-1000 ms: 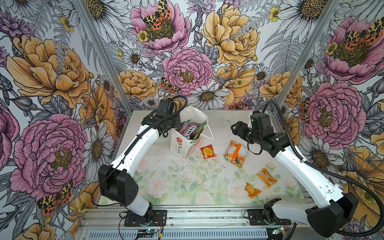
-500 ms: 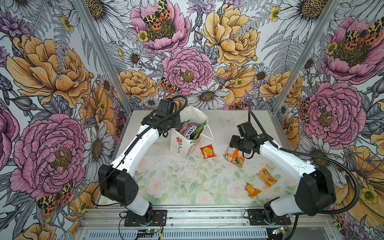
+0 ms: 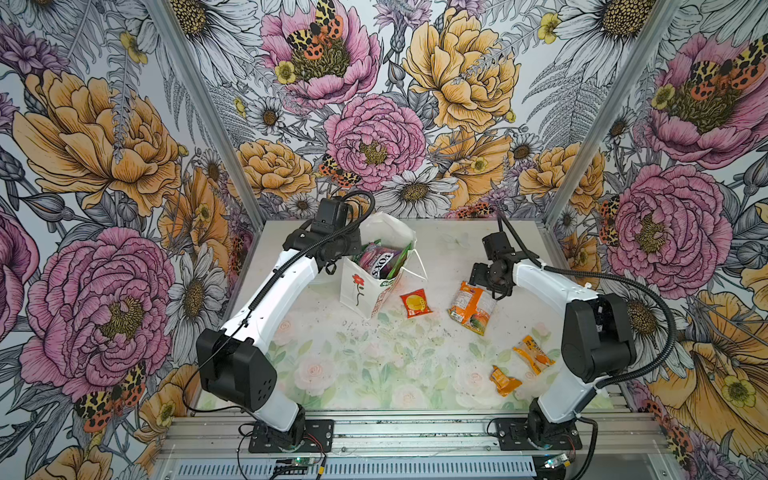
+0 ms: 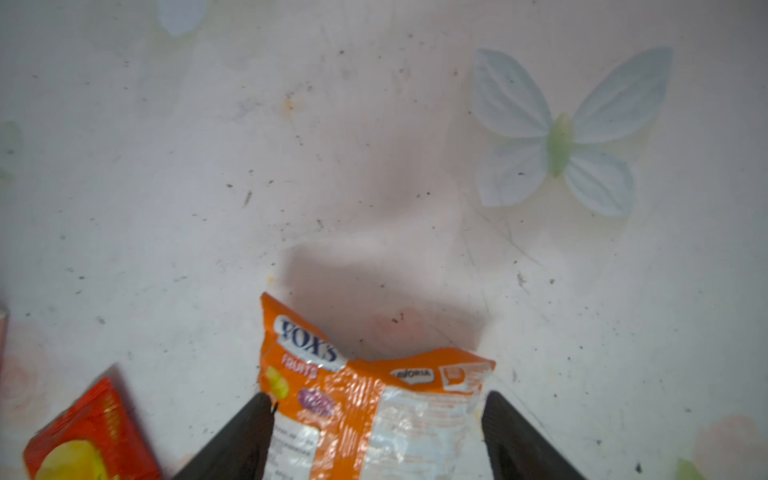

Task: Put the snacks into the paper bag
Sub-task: 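Open the right gripper and withdraw it from the paper bag, then move the right gripper over the orange Fox's Fruits bag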

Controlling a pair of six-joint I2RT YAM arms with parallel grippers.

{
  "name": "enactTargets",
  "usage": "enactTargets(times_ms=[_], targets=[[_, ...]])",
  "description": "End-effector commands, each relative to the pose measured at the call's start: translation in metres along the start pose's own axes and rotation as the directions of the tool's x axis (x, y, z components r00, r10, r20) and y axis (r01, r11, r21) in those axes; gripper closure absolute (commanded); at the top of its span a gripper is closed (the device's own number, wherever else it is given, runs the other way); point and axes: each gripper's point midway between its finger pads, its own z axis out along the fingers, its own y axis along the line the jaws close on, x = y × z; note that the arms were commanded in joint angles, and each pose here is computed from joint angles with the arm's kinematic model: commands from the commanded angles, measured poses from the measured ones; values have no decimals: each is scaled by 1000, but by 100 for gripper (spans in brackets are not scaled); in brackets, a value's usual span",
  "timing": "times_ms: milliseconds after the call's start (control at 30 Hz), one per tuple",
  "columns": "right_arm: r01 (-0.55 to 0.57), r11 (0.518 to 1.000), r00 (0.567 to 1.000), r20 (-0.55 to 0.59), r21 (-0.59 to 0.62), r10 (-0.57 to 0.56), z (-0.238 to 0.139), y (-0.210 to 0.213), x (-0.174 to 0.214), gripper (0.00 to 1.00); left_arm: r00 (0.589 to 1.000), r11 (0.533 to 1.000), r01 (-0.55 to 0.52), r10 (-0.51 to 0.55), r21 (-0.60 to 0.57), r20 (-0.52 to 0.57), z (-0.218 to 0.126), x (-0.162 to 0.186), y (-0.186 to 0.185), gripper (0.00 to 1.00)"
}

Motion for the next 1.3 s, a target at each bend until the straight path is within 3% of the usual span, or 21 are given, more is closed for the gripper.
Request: enactTargets(times_ms=[0, 233, 467, 633, 933, 1267], targets=[[24, 999, 999, -39, -31, -25, 11, 7, 3, 19, 993, 1000, -2, -1, 23, 117, -17, -28, -7, 100], [-89, 996, 990, -109, -14, 87, 23, -20, 45, 20, 993, 1000, -6, 4, 15, 119, -17, -28, -5, 100], [-229, 970, 969, -111, -82, 219, 1, -37, 94, 20, 993, 1000, -5, 3, 24, 118, -18, -28, -8, 100], [-336, 921, 937, -165, -195, 307, -5, -27, 127, 21, 993, 1000, -7, 4, 27, 120, -19, -28, -8, 100], [-297, 928, 949, -171, -222, 263, -15, 3, 158, 15, 993, 1000, -14, 12, 21, 116, -17, -26, -9, 100], [-226, 894, 974, -117, -387, 196, -59, 81, 171, 16, 992, 1000, -18, 16, 13, 122, -18, -28, -8, 100]])
